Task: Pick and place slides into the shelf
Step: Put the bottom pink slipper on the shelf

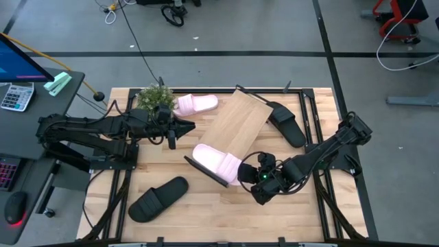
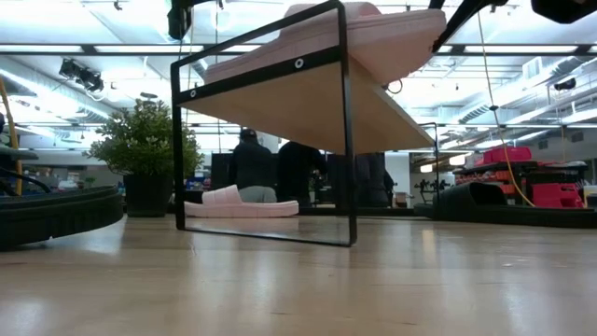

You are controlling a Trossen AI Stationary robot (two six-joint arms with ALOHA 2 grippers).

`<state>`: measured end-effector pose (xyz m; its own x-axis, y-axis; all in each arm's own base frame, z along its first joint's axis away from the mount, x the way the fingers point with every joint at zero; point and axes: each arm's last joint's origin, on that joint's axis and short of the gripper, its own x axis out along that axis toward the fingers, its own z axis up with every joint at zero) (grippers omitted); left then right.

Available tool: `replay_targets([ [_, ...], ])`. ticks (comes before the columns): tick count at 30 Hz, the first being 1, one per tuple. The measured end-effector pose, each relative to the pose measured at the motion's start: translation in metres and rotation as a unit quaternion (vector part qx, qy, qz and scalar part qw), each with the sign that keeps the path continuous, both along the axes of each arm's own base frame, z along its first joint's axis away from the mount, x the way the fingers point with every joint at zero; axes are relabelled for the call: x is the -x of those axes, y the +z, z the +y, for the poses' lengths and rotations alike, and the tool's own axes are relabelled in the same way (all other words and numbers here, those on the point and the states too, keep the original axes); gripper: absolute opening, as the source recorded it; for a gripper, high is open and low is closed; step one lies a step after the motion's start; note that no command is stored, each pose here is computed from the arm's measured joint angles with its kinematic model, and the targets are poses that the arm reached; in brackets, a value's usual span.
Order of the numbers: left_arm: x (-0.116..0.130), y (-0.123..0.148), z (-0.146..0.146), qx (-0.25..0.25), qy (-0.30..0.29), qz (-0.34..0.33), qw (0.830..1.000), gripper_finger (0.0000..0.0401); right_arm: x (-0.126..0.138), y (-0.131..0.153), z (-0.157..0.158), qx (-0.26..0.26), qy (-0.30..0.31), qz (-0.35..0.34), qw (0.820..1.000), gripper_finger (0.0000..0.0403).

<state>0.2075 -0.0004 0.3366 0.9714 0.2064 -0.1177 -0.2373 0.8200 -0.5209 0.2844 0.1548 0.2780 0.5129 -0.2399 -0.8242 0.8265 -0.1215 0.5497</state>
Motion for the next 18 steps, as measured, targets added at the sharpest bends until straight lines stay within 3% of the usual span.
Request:
replay_targets([
  [18, 0.0001, -0.0001, 0.0001, -0.001, 0.004, 0.001, 1.000, 0.0080, 0.0012, 0.0033, -0.0008, -0.001, 0.005, -0.004, 1.000, 0.0038],
])
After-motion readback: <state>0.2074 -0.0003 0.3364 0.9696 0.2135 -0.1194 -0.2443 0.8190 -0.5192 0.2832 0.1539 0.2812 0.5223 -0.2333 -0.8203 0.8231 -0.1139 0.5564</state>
